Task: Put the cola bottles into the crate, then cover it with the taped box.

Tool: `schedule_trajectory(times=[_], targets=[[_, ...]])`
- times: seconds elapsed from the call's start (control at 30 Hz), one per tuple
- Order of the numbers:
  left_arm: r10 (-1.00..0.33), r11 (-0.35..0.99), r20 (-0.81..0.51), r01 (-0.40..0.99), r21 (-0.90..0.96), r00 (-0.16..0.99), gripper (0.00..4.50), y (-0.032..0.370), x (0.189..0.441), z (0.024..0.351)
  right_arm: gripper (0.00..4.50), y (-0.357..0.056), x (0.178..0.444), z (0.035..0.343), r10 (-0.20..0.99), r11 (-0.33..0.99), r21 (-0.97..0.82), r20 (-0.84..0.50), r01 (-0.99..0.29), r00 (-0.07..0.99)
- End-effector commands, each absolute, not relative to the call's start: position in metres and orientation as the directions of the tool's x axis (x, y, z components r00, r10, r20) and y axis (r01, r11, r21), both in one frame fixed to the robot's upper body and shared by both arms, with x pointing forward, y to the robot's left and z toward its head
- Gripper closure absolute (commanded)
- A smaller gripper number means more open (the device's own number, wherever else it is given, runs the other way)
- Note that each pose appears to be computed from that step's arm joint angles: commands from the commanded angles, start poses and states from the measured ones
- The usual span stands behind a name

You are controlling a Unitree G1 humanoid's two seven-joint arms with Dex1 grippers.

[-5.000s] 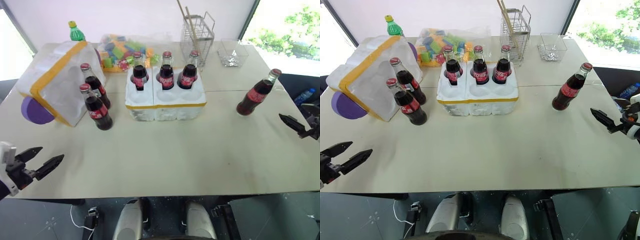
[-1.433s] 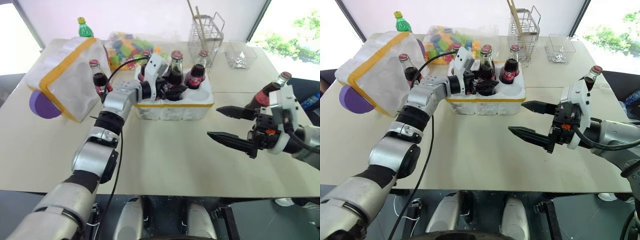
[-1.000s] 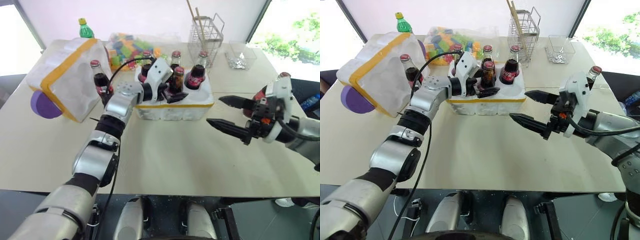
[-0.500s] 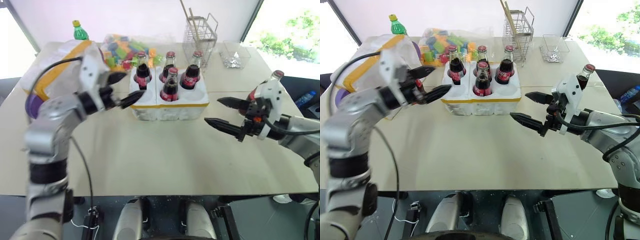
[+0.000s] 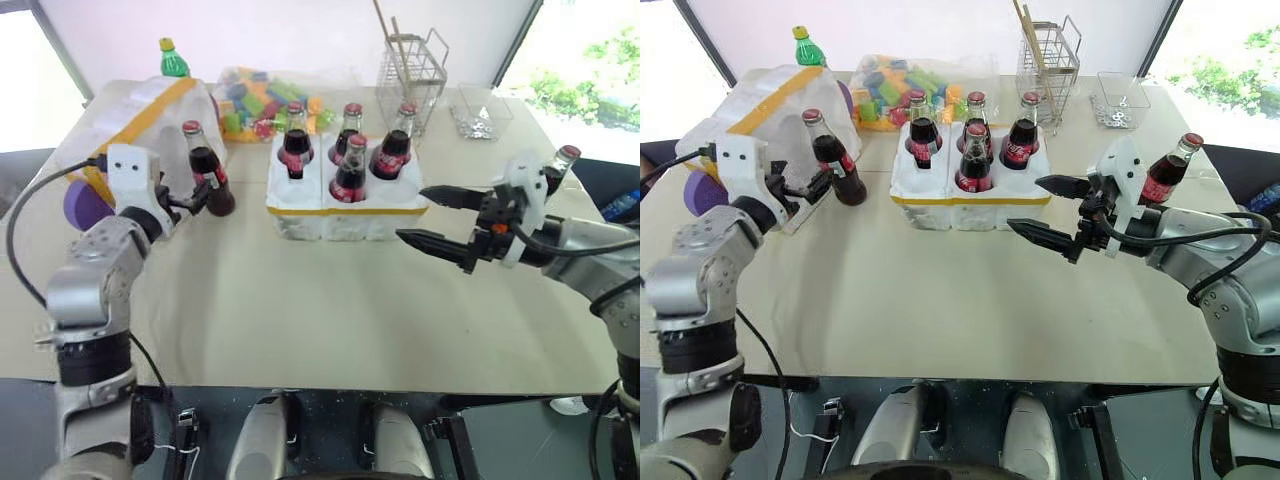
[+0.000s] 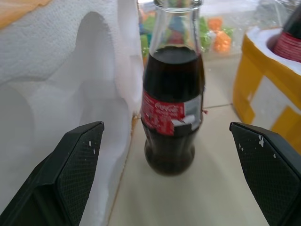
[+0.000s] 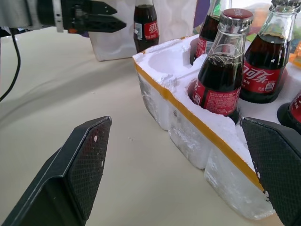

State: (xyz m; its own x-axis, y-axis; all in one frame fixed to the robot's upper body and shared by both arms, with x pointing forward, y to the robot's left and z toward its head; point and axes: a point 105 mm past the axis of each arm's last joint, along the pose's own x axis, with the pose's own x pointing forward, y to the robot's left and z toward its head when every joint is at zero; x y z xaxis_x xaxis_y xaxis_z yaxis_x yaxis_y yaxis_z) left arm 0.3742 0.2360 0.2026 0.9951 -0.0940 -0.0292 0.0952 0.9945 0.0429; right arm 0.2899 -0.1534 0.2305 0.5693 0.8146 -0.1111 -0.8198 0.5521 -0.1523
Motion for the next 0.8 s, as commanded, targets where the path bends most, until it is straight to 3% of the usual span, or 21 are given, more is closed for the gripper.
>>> schedule_trajectory(times=[0.03,0.43,0.63,0.7,0.8], targets=[[-0.082,0.995,0.011,0.081,0.064,0.997,0.04,0.236,0.384,0.209,0.00,-0.151,0.288,0.241,0.821,0.546,-0.189,-0.077,-0.817,0.566],[-0.172,0.978,-0.010,0.172,0.121,0.985,0.04,0.215,0.429,0.198,0.00,-0.146,0.289,0.249,0.837,0.529,-0.188,-0.048,-0.827,0.546],[-0.214,0.968,-0.017,0.214,0.134,0.977,0.04,0.207,0.438,0.194,0.00,-0.146,0.289,0.249,0.833,0.535,-0.192,-0.045,-0.823,0.552],[-0.233,0.964,-0.018,0.234,0.126,0.972,0.53,0.205,0.438,0.193,0.00,-0.147,0.289,0.249,0.830,0.538,-0.193,-0.043,-0.820,0.555],[-0.228,0.965,-0.025,0.229,0.126,0.973,1.74,0.209,0.436,0.194,0.00,-0.149,0.288,0.250,0.828,0.541,-0.198,-0.044,-0.817,0.559]])
